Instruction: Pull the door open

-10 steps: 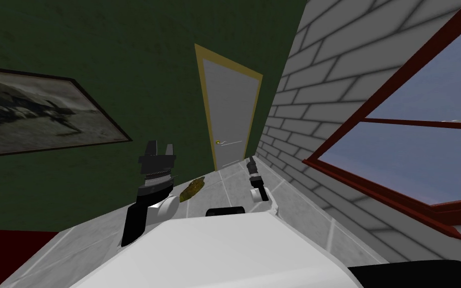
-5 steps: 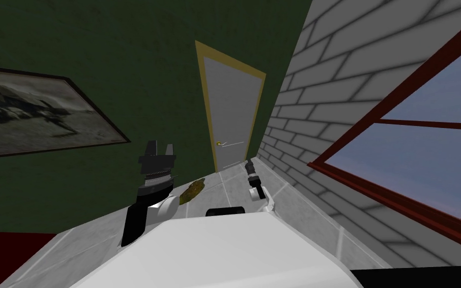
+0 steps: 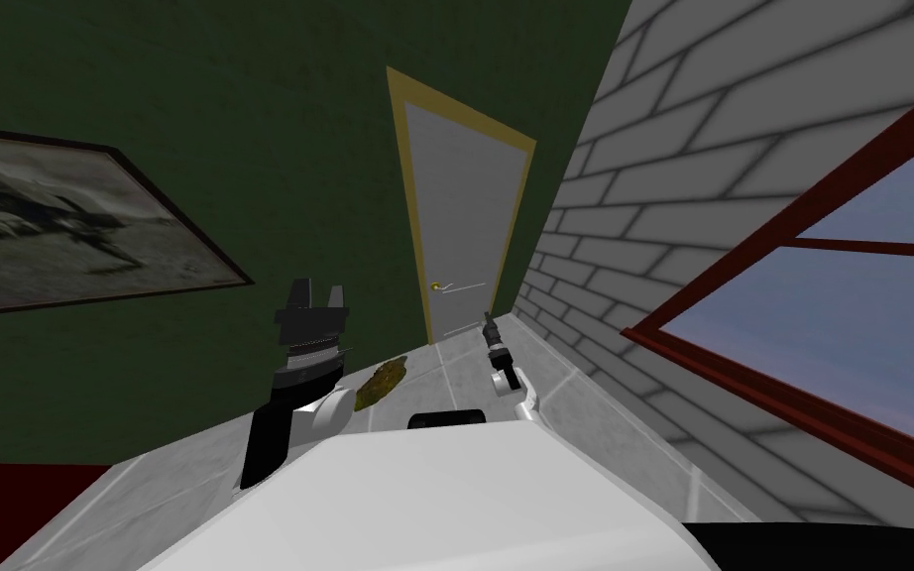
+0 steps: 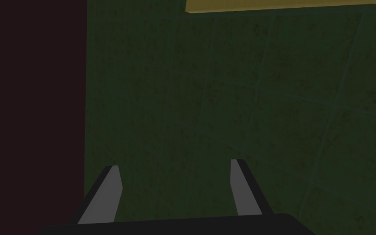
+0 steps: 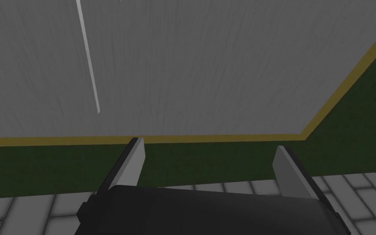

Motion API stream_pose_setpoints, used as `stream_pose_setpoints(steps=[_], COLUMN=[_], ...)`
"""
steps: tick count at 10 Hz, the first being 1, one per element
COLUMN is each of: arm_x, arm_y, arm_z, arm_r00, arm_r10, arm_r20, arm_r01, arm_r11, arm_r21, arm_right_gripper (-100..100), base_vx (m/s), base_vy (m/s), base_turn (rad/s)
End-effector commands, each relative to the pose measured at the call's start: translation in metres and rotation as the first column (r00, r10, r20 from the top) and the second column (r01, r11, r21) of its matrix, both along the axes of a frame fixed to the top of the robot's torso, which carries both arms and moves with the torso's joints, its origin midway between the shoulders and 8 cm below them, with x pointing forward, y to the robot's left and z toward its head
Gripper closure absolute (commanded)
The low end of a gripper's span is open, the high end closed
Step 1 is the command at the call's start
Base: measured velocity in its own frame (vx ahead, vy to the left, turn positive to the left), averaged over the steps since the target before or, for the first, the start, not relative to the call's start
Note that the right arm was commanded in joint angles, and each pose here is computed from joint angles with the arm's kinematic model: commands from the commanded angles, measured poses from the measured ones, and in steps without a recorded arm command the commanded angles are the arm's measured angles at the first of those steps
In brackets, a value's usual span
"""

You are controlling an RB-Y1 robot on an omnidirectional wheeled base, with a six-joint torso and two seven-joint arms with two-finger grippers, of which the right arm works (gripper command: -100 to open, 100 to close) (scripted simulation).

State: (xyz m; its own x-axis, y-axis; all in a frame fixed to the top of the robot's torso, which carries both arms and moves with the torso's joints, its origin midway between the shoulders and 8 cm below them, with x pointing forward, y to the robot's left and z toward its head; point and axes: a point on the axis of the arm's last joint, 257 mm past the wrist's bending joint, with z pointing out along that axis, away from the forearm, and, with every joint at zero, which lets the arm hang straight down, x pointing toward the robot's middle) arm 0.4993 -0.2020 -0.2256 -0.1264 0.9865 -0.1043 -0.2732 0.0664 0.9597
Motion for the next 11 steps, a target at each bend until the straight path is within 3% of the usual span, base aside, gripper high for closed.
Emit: stream_pose_setpoints(steps=[1, 6, 11], arm_x=[0.004, 0.015, 0.024], arm_y=[0.003, 0.012, 0.02], arm_z=[-0.01, -0.041, -0.067], arm_r00=[0.9998, 0.9966, 0.9904], arm_r10=[0.009, 0.037, 0.062], arm_r20=[-0.018, -0.073, -0.124], arm_r01=[-0.009, -0.038, -0.065], arm_r11=[1.0, 0.999, 0.998], arm_r21=[-0.005, -0.017, -0.026], arm_right_gripper=[-100, -100, -100], base_vx=[0.093, 0.105, 0.094], base_vy=[0.016, 0.025, 0.025], base_turn=[0.032, 0.033, 0.032])
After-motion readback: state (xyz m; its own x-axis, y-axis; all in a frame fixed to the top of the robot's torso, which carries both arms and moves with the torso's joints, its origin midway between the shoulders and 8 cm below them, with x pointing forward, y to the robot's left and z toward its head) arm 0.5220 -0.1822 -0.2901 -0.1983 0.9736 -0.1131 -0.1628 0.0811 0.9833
